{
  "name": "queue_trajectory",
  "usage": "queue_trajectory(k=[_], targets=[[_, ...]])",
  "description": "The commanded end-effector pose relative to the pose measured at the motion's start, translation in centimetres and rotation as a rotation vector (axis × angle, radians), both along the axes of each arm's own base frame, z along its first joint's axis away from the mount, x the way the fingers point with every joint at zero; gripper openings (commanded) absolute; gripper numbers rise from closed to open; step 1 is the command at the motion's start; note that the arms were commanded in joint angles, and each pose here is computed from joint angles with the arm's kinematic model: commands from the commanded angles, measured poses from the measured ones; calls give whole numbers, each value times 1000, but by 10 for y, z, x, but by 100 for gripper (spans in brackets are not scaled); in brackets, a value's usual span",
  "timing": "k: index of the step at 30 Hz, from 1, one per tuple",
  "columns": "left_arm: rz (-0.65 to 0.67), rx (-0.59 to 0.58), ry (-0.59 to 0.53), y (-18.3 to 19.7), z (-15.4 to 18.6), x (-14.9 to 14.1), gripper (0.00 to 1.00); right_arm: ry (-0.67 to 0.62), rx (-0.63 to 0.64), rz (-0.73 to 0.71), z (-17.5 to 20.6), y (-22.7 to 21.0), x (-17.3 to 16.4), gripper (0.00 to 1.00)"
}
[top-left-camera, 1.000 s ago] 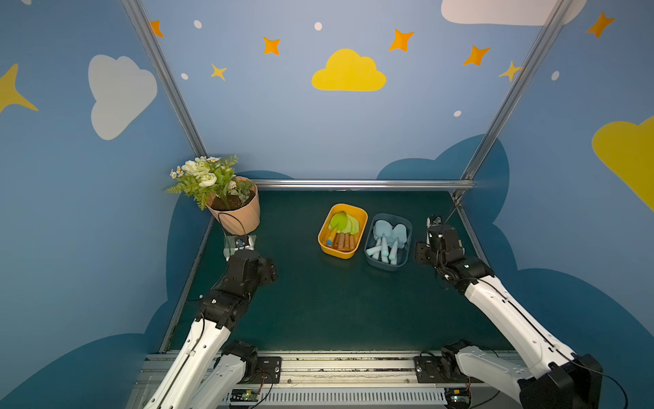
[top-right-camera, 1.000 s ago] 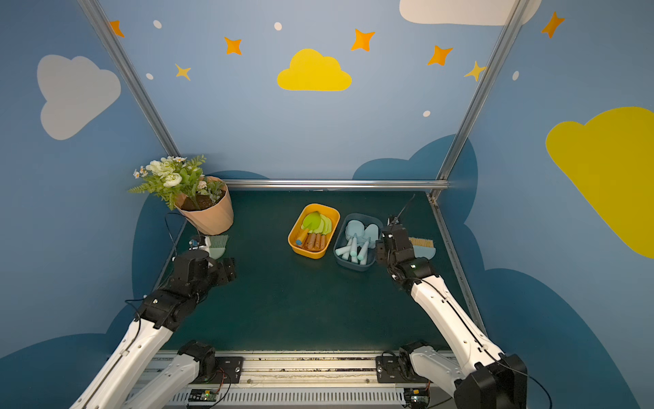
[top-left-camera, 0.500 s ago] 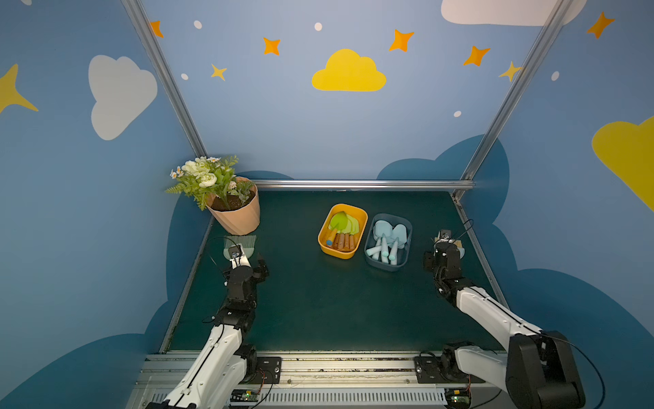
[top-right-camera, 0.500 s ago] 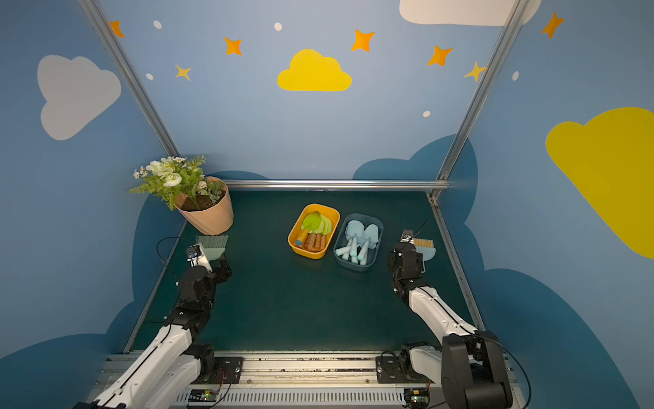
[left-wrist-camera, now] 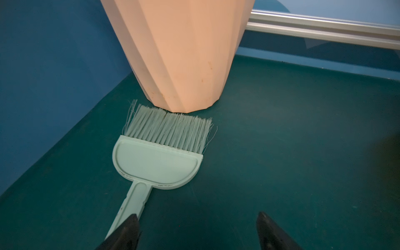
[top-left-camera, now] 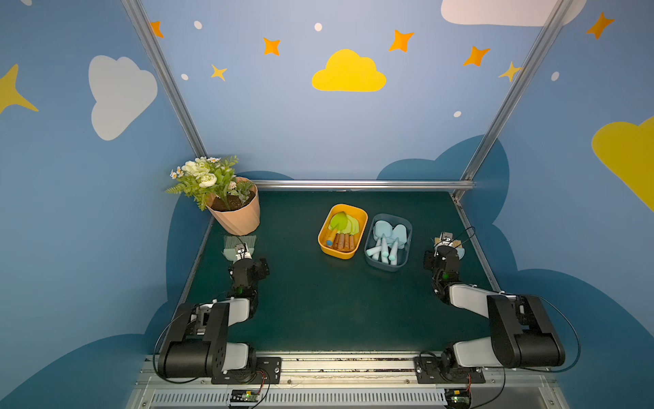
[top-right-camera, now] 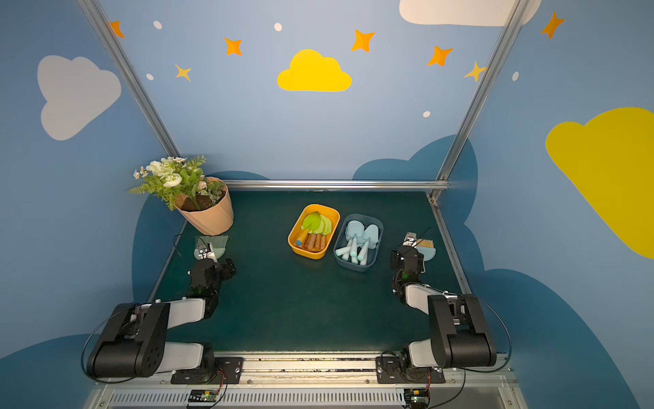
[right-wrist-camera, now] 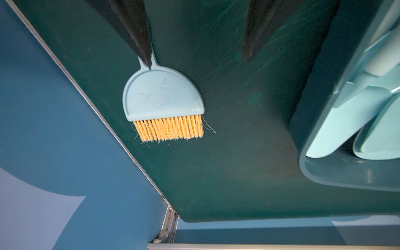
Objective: Sort the small shovels by color and place them into the storage box
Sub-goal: Reset both arms
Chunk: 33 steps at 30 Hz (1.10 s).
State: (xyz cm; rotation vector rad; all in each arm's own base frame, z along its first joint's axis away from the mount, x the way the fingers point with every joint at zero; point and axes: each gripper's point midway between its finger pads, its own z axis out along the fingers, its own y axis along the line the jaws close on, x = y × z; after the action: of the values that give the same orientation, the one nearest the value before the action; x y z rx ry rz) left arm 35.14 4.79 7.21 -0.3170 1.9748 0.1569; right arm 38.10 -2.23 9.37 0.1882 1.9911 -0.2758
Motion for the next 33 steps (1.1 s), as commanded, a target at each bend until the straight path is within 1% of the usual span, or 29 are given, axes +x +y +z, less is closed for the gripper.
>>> queue_trajectory(k=[1,4,5,6,7,9,10,11,12,13,14,16,17,18,21,33], targets=[[-54,26,-137,-5,32,27,82,-65,2,56,10,11,15,67],[-151,16,-75,-21,24,30,81,-42,-10,85,9,18,19,66],[-162,19,-73,-23,18,30,81,-42,-1,99,9,20,19,66],[-171,20,-97,-25,14,31,82,-42,3,111,8,21,19,66],[-186,42,-153,-27,20,36,82,-47,11,130,7,23,18,66],[-213,22,-65,-32,14,34,82,-62,35,178,4,28,15,66],[-240,23,-48,-36,13,36,82,-51,40,194,-3,29,13,66],[-268,28,-80,-42,15,39,82,-76,34,205,-3,30,14,66],[-279,39,-106,-43,15,40,83,-108,37,209,0,30,14,66],[-274,39,-112,-42,17,39,83,-105,40,209,0,30,14,66],[-253,28,-86,-39,14,38,84,-94,46,210,-2,30,14,66],[-221,28,-68,-34,14,38,83,-101,45,210,-1,30,14,68],[-195,27,-67,-30,13,38,93,-100,46,210,-1,29,14,97],[-177,31,-71,-27,13,39,100,-99,47,209,-1,29,14,99],[-176,39,-89,-27,14,39,100,-101,46,211,-1,30,14,99],[-185,60,-83,-31,14,40,100,-105,45,210,0,30,13,99]])
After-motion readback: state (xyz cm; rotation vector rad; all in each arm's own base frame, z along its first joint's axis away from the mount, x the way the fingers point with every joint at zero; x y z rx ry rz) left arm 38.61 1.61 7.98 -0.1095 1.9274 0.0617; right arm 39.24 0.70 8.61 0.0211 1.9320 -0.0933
